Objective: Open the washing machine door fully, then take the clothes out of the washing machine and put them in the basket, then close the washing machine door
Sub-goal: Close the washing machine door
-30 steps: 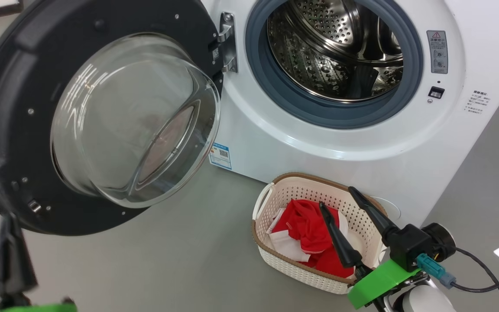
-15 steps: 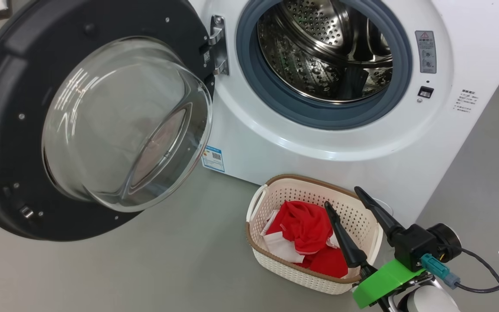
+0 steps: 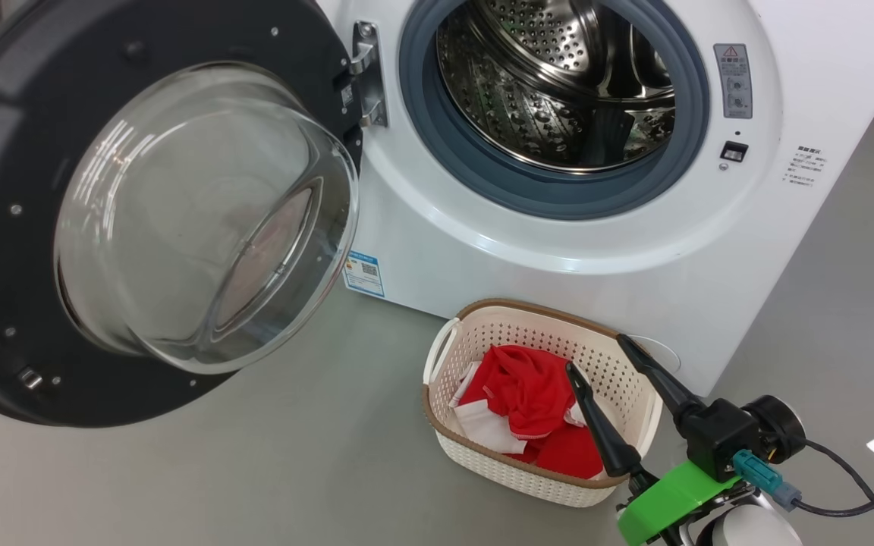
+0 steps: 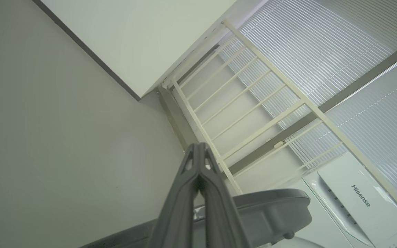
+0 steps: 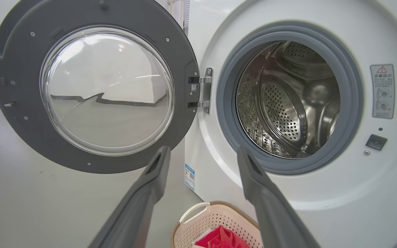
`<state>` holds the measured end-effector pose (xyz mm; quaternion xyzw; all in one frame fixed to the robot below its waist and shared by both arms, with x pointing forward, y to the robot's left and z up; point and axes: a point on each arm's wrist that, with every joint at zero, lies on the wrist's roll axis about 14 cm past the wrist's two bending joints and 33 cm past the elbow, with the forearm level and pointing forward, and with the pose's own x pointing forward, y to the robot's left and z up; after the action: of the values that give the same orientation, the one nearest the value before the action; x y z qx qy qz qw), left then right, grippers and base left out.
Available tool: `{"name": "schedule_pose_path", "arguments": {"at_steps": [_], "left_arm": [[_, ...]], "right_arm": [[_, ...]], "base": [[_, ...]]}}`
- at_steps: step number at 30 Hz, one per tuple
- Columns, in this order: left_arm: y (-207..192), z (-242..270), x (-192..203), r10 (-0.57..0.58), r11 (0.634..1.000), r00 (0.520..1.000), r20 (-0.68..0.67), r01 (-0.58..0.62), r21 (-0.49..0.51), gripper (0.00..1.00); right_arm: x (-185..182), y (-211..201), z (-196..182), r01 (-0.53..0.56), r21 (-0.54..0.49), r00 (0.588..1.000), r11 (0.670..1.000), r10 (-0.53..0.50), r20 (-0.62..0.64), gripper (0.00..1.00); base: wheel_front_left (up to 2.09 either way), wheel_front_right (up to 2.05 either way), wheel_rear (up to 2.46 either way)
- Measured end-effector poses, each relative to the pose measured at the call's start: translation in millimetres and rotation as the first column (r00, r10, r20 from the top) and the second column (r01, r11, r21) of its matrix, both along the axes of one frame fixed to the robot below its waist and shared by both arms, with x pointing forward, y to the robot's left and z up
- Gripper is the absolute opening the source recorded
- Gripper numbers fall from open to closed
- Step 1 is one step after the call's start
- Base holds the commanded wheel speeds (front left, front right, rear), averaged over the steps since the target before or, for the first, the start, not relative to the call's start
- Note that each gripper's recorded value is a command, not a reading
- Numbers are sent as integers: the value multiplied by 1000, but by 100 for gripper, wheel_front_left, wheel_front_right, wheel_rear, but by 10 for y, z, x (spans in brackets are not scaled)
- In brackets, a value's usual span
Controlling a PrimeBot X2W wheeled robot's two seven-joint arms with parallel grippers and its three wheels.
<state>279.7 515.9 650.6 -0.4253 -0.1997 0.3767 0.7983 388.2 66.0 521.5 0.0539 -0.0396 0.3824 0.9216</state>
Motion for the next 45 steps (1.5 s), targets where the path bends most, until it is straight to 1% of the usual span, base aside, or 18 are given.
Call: {"name": "schedule_pose_path", "arguments": {"at_steps": [3,7,13,18,26,29,34,40,45], "left_arm": [[-51,-111,139,-69,991,997,35,72,-117,0],[-152,-211,300,-167,954,982,94,185,-238,0],[-112,-293,308,-194,939,978,82,209,-272,0],[-189,-425,391,-241,920,969,55,246,-306,0],[-256,-513,428,-305,895,951,47,303,-327,0],[-271,-489,431,-340,897,940,17,329,-295,0],[-297,-524,417,-369,892,930,4,355,-281,0],[-345,-558,417,-400,885,916,17,391,-251,0],[-398,-583,412,-416,875,908,48,414,-251,0]], "right_arm": [[6,-28,-26,4,-6,1000,1000,-4,-4,100],[14,-80,-44,13,-15,1000,1000,-13,-4,100],[29,-146,-66,27,-23,1000,999,-27,-5,100],[37,-186,-81,34,-28,999,999,-34,-5,100],[27,-181,-85,31,-28,999,999,-31,-7,100],[25,-172,-83,29,-28,1000,999,-29,-7,100],[26,-163,-80,31,-18,999,999,-31,-14,100],[39,-178,-87,42,0,999,999,-42,-30,100],[60,-199,-90,53,13,998,998,-53,-42,100]], "base": [[0,0,0],[0,0,0],[0,0,0],[0,0,0],[0,0,0],[0,0,0],[0,0,0],[0,0,0],[0,0,0]]}}
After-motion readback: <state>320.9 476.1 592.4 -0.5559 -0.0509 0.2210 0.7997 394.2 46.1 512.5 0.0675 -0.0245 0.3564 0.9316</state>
